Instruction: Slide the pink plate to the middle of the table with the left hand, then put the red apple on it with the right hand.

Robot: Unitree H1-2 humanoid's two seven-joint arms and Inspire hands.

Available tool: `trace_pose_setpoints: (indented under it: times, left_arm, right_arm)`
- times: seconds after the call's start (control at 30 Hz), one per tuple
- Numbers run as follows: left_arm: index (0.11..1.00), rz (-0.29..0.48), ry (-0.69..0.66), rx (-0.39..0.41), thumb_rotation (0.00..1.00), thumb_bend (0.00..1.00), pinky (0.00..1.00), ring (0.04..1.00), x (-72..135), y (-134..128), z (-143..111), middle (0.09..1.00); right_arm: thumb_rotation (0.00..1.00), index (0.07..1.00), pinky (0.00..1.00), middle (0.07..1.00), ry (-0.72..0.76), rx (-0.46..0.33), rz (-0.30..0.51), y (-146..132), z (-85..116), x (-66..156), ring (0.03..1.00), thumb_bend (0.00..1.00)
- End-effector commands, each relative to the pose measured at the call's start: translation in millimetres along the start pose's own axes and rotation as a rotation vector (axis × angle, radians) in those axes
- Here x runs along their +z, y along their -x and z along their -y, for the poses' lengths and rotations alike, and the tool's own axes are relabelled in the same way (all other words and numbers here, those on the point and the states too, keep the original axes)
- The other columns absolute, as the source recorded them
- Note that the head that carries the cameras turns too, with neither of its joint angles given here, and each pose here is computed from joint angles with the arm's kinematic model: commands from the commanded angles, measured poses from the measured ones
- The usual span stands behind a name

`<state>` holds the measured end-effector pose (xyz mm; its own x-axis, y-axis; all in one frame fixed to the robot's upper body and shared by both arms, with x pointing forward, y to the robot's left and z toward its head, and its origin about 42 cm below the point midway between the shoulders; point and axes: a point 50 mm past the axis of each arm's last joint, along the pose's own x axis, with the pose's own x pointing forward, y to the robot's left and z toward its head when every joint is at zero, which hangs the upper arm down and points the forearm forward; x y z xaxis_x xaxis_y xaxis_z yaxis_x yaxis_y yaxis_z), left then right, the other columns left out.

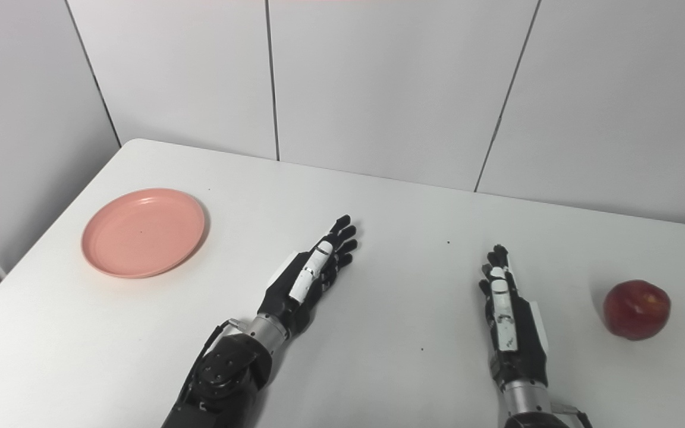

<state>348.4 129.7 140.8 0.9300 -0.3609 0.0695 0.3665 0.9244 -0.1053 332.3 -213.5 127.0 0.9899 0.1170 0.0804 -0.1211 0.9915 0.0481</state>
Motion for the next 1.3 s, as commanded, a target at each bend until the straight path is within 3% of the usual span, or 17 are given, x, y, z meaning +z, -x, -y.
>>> trace_pose_setpoints:
  times: [0.0,0.47,0.67,0.97,1.27]
  left_arm:
    - [0.989,0.08,-0.023,-0.026,1.0,0.43,1.0,0.985,25.8,-8.9,2.5,1.0]
    - [0.968,0.184,-0.069,0.027,1.0,0.42,1.0,0.974,76.0,-16.9,-19.1,0.982]
    - [0.961,0.267,-0.088,0.069,1.0,0.42,1.0,0.971,100.4,-19.9,-35.9,0.981]
    - [0.968,0.343,-0.127,0.192,1.0,0.43,0.98,0.967,133.2,-13.0,-70.5,0.977]
    - [0.955,0.383,-0.157,0.294,1.0,0.43,0.98,0.964,147.2,-3.7,-104.4,0.972]
  right_arm:
    - [1.0,1.0,1.0,1.0,0.007,0.014,0.076,-3.2,-0.4,11.8,1.0,0.19]
    - [1.0,1.0,1.0,1.0,0.003,0.022,0.085,-2.0,1.7,11.5,1.0,0.19]
    - [1.0,1.0,1.0,1.0,-0.002,0.016,0.08,-1.2,1.9,12.3,1.0,0.2]
    - [1.0,1.0,1.0,1.0,-0.006,0.015,0.086,-0.8,3.3,12.3,1.0,0.16]
    - [1.0,1.0,1.0,1.0,-0.009,0.017,0.083,0.8,4.9,12.1,1.0,0.17]
